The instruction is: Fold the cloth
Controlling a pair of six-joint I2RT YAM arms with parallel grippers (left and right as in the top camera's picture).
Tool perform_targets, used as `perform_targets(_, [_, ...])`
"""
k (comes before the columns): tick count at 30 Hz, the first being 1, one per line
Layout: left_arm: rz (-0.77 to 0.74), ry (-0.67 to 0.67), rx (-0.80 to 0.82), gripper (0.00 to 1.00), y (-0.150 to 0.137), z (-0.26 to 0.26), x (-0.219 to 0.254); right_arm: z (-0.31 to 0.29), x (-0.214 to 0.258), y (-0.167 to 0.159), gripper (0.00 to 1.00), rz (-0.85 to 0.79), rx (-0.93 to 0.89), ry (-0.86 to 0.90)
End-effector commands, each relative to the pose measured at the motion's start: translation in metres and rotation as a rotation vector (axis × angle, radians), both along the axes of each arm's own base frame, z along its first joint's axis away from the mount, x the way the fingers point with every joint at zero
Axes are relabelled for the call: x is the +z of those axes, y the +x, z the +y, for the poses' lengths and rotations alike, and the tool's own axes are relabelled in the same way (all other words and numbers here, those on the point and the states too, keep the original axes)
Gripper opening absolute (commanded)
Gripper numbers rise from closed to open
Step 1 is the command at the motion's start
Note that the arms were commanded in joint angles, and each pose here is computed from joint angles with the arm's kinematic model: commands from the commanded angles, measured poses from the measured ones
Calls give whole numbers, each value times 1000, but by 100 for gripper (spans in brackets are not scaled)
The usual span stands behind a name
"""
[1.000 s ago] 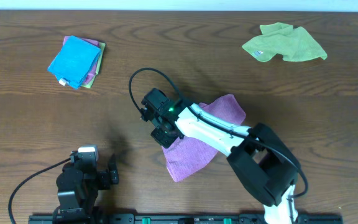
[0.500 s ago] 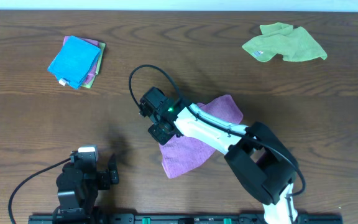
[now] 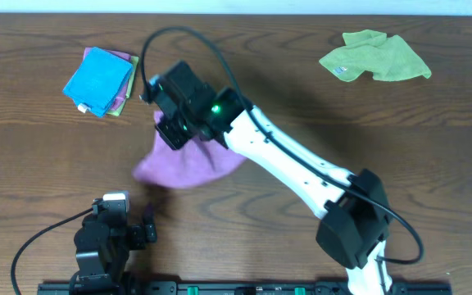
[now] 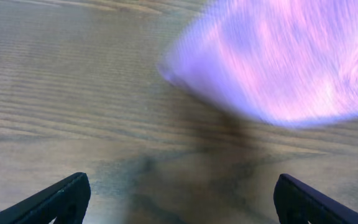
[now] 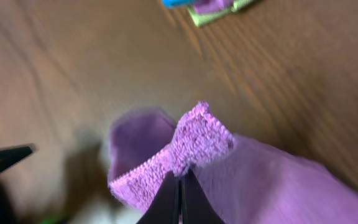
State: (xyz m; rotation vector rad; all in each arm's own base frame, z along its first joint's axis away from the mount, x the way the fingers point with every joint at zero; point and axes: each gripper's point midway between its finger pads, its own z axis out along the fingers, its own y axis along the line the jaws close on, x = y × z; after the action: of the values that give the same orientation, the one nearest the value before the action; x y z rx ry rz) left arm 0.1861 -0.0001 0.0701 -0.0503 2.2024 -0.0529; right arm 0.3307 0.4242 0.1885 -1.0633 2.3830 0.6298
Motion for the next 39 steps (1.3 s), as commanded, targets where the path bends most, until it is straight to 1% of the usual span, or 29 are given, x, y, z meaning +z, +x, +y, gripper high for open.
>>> perform_targets(1, [21, -3, 7, 95, -3, 1, -7, -5, 52, 1, 1, -88, 29, 2])
perform_targets(3, [21, -3, 7, 95, -3, 1, -7, -38, 75, 10, 1, -142, -57, -96])
perform_targets(6, [21, -3, 7, 96, -3, 1, -7, -93, 93, 16, 1, -195, -175, -261])
perform_targets(9, [21, -3, 7, 95, -3, 1, -7, -153, 88, 9, 2, -140, -322, -435])
perform_targets(10, [21, -3, 7, 95, -3, 1, -7, -170, 82, 1, 17, -89, -342, -492])
perform_targets(11, [21, -3, 7, 95, -3, 1, -7, -184, 76, -9, 42, -32, -353, -537])
perform_targets(12, [21, -3, 7, 95, -3, 1, -7, -186, 71, -11, 68, 2, -355, -539])
perform_targets(13, [21, -3, 7, 95, -3, 1, -7, -179, 64, -19, 90, 73, -329, -500])
perform_targets(14, [21, -3, 7, 95, -3, 1, -7, -173, 61, -26, 99, 123, -305, -468])
perform_targets(15, [21, -3, 7, 95, -3, 1, -7, -169, 59, -30, 99, 156, -292, -450])
perform_targets(16, [21, -3, 7, 95, -3, 1, -7, -171, 58, -29, 99, 152, -298, -458])
perform_targets(18, [21, -3, 7, 95, -3, 1, -7, -174, 57, -24, 99, 128, -312, -471])
perform_targets(23, [21, -3, 7, 95, -3, 1, -7, -167, 60, -12, 99, 95, -325, -429])
perform_targets(27, [21, -3, 7, 95, -3, 1, -7, -145, 54, 0, 99, 84, -308, -344])
perform_targets(29, [21, -3, 7, 95, -3, 1, -7, -131, 44, 3, 96, 78, -251, -311])
perform_targets(32, [21, -3, 7, 95, -3, 0, -7, -112, 16, 8, 86, 55, -164, -298])
perform_targets(33, [21, -3, 7, 95, -3, 1, -7, -109, 8, 9, 85, 47, -152, -299])
perform_targets(36, [21, -3, 7, 95, -3, 1, -7, -102, -24, 18, 74, 32, -151, -291])
perform_targets(39, [21, -3, 7, 95, -3, 1, -7, -98, -58, 25, 72, 21, -156, -278])
